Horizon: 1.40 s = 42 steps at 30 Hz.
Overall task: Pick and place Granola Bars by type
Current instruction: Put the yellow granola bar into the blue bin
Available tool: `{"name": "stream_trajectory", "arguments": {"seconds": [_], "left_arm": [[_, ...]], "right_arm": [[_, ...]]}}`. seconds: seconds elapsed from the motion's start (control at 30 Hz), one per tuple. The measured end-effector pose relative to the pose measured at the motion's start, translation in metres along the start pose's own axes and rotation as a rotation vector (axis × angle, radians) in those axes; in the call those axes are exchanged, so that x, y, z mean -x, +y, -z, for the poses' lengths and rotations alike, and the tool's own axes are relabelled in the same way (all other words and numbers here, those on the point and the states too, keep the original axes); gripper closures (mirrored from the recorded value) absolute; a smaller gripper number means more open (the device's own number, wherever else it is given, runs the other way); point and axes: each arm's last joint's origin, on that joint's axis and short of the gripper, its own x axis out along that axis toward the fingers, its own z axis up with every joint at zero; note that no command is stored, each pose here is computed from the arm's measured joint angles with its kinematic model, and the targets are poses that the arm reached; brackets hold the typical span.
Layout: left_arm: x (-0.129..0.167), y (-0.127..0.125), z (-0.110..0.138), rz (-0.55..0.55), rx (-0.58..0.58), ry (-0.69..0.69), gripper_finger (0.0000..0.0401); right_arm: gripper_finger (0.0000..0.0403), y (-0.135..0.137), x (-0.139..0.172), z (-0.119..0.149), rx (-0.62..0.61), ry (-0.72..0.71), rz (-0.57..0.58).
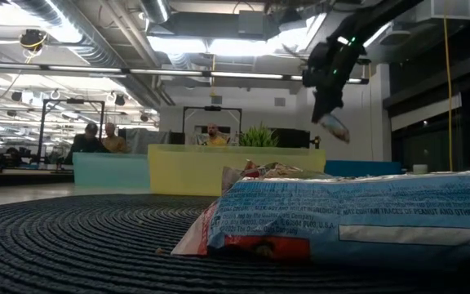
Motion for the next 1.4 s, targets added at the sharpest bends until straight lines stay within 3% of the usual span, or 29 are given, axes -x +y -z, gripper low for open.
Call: {"name": "stream_trajectory", "arguments": {"seconds": [0.23,0.6,0.77,1.2,1.4], "left_arm": [[0.0,0.0,0.0,-0.004,0.006,-0.001,0.023],[0.0,0.0,0.0,-0.014,0.006,-0.006,0.023],[0.0,0.0,0.0,-0.015,0.006,-0.006,0.023],[0.0,0.001,0.0,-0.015,0.006,-0.005,0.023],[0.0,0.001,0.0,-0.015,0.004,-0.004,0.023]], "right_arm": [[0.0345,-0.007,-0.046,-0.004,0.008,0.063,0.004],[0.0345,0.02,-0.092,-0.006,0.265,0.218,0.001],[0.0349,0.031,-0.101,-0.008,0.384,0.245,-0.006],[0.0349,0.036,-0.112,-0.007,0.425,0.267,-0.037],[0.0321,0.037,-0.111,-0.004,0.419,0.29,-0.049]]}}
